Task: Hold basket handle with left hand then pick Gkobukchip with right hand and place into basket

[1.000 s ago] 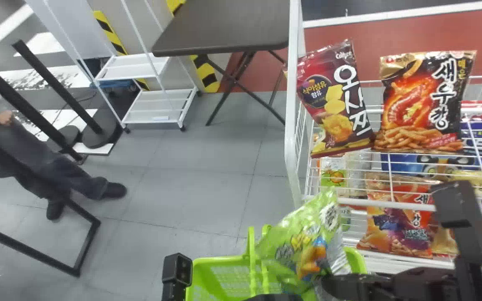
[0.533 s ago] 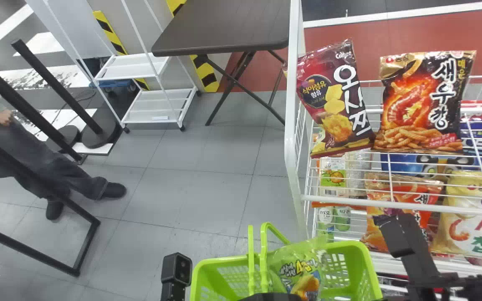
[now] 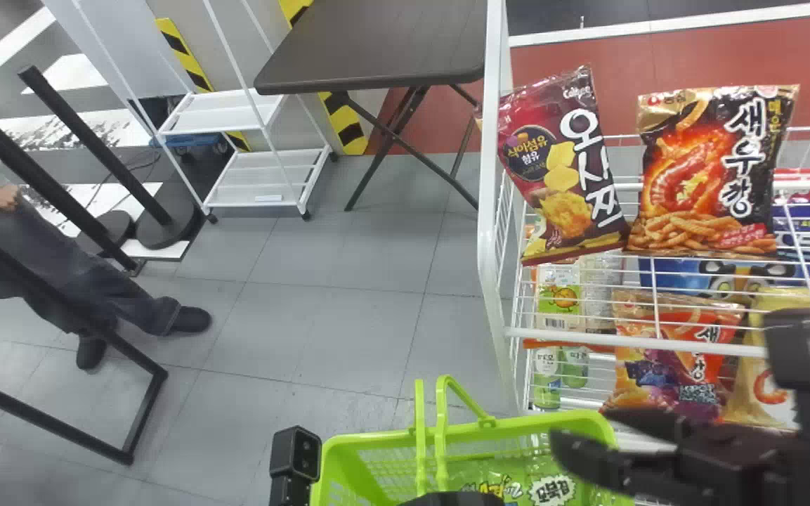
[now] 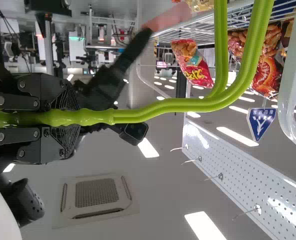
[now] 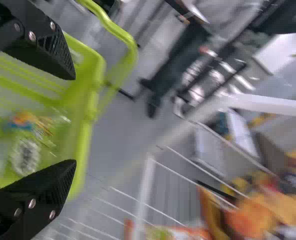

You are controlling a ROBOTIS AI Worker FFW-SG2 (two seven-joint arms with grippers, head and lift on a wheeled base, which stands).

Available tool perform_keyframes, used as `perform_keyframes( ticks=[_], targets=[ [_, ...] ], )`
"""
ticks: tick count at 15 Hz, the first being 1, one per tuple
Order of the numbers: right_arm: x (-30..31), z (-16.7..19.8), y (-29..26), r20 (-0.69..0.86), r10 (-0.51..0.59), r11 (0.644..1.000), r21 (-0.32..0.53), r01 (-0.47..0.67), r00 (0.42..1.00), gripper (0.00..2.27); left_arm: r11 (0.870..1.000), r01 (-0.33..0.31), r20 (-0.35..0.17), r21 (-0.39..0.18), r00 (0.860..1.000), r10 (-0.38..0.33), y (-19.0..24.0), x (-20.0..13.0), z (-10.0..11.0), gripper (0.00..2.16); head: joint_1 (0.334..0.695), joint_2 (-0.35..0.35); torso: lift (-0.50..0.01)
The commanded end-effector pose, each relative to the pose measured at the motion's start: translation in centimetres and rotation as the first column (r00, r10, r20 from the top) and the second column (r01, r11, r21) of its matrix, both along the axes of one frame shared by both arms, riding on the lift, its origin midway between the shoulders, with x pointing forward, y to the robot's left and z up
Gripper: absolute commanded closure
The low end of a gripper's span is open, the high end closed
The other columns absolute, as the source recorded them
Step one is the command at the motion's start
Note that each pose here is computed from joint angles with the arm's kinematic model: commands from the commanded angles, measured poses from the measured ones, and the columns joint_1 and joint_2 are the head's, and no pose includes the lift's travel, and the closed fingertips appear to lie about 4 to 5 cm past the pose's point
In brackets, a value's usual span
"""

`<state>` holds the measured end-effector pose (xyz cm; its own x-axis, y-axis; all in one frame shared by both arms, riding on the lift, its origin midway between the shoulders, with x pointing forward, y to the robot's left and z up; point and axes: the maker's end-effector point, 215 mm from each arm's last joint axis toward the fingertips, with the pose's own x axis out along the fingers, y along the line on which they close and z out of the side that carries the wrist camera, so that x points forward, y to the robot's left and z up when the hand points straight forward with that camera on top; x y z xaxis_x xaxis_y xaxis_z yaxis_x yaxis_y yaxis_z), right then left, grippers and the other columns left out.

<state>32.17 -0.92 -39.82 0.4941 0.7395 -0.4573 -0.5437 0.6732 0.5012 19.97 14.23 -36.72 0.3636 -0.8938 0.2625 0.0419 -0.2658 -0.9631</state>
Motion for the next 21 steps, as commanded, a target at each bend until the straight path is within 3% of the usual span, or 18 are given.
perform_keyframes(
  ticks=[1, 2, 4, 6, 7, 8, 11, 16, 21],
  targets=[
    [3.1, 0.8, -4.9, 0.16, -0.134, 0.99, -0.009, 0.137, 0.978, 0.08, 1.0, -0.005, -0.005, -0.003, 1.0, 0.005, 0.1, 0.0, -0.2, 2.16, 0.695, 0.35, 0.0],
    [4.1, 0.9, -7.5, 0.209, -0.187, 0.981, -0.012, 0.193, 0.96, 0.08, 1.0, -0.013, -0.011, -0.019, 1.0, 0.013, 0.2, 0.0, -0.2, 2.16, 0.695, 0.261, 0.0],
    [5.6, 1.1, -12.9, 0.301, -0.287, 0.953, -0.009, 0.303, 0.909, 0.08, 0.999, -0.023, -0.018, -0.032, 1.0, 0.022, 0.2, -0.1, -0.4, 2.16, 0.695, 0.175, 0.0],
    [6.4, 1.7, -18.4, 0.421, -0.38, 0.913, 0.03, 0.407, 0.823, 0.08, 0.999, -0.026, -0.02, -0.032, 0.999, 0.025, 0.1, -0.2, -0.4, 2.16, 0.695, 0.083, 0.0],
    [6.5, 1.5, -20.3, 0.463, -0.409, 0.895, 0.036, 0.444, 0.787, 0.09, 0.999, -0.027, -0.02, -0.031, 0.999, 0.027, 0.1, -0.2, -0.5, 2.16, 0.695, -0.013, 0.0],
    [6.1, 0.9, -22.1, 0.49, -0.437, 0.876, 0.041, 0.481, 0.754, 0.09, 0.999, -0.029, -0.023, -0.033, 0.999, 0.028, 0.1, -0.3, -0.6, 2.16, 0.695, -0.054, 0.0],
    [4.4, -1.0, -24.0, 0.509, -0.47, 0.851, 0.045, 0.524, 0.721, 0.09, 0.999, -0.028, -0.023, -0.03, 0.999, 0.027, 0.0, -0.3, -0.6, 2.16, 0.695, -0.187, 0.0],
    [3.5, -0.9, -24.9, 0.516, -0.491, 0.834, 0.046, 0.55, 0.702, 0.09, 0.999, -0.025, -0.025, -0.032, 0.999, 0.024, -0.1, -0.6, -0.6, 2.16, 0.695, -0.246, 0.0],
    [3.6, -1.1, -24.6, 0.51, -0.492, 0.833, 0.042, 0.551, 0.705, 0.09, 0.999, -0.026, -0.03, -0.032, 0.999, 0.025, -0.1, -0.7, -0.6, 2.16, 0.695, -0.255, 0.0]
  ],
)
